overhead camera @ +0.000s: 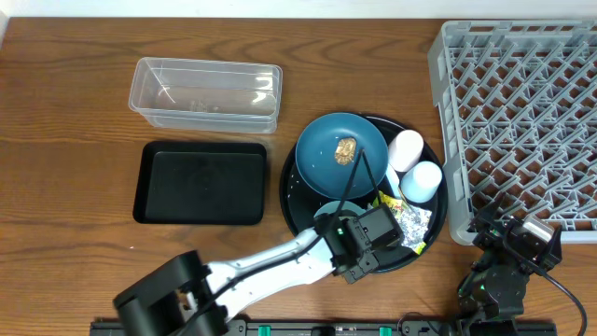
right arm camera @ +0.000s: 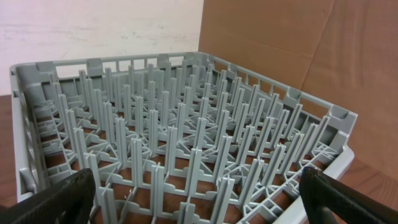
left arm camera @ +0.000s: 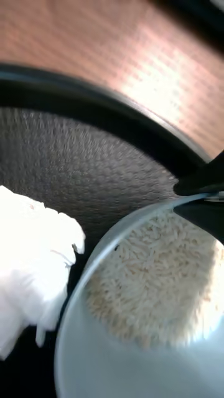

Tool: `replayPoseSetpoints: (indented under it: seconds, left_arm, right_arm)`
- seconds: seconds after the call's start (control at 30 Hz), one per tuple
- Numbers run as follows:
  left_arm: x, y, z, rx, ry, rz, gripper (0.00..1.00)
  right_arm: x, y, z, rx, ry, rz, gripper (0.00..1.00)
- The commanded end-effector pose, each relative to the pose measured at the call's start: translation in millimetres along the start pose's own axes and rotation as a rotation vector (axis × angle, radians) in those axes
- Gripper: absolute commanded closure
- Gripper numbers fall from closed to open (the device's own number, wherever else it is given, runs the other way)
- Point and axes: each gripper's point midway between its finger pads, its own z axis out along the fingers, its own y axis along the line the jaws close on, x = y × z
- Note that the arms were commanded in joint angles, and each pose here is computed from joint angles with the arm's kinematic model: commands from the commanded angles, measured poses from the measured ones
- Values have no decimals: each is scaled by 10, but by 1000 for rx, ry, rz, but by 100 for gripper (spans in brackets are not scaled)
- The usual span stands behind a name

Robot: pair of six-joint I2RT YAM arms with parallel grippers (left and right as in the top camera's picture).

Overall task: Sort waste into correct bins and load items into the dishwasher rack
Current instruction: 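Grasp the rim of the light-blue rice bowl with the left gripper, then carry the rice bowl left over the black tray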

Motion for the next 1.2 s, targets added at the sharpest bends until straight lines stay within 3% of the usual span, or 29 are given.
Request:
replayPoseSetpoints:
  seconds: [0.0,0.43,0.7,1.17]
  left_arm:
    - [-144,-37,-264,14,-78,-16,94]
    - [-170,181,-752,-60,-172,-61,94]
    - [-181,709,-1158,-80,-273,-249,94]
    - [94,1616,-1502,106,-373,-626,94]
  right_arm:
    - [17,-19,-2,12,5,-10,1]
    - [17,-18,-2,12,5,-10,1]
    - [17,-19,-2,12,5,-10,1]
    - [17,-19,-2,12,5,-10,1]
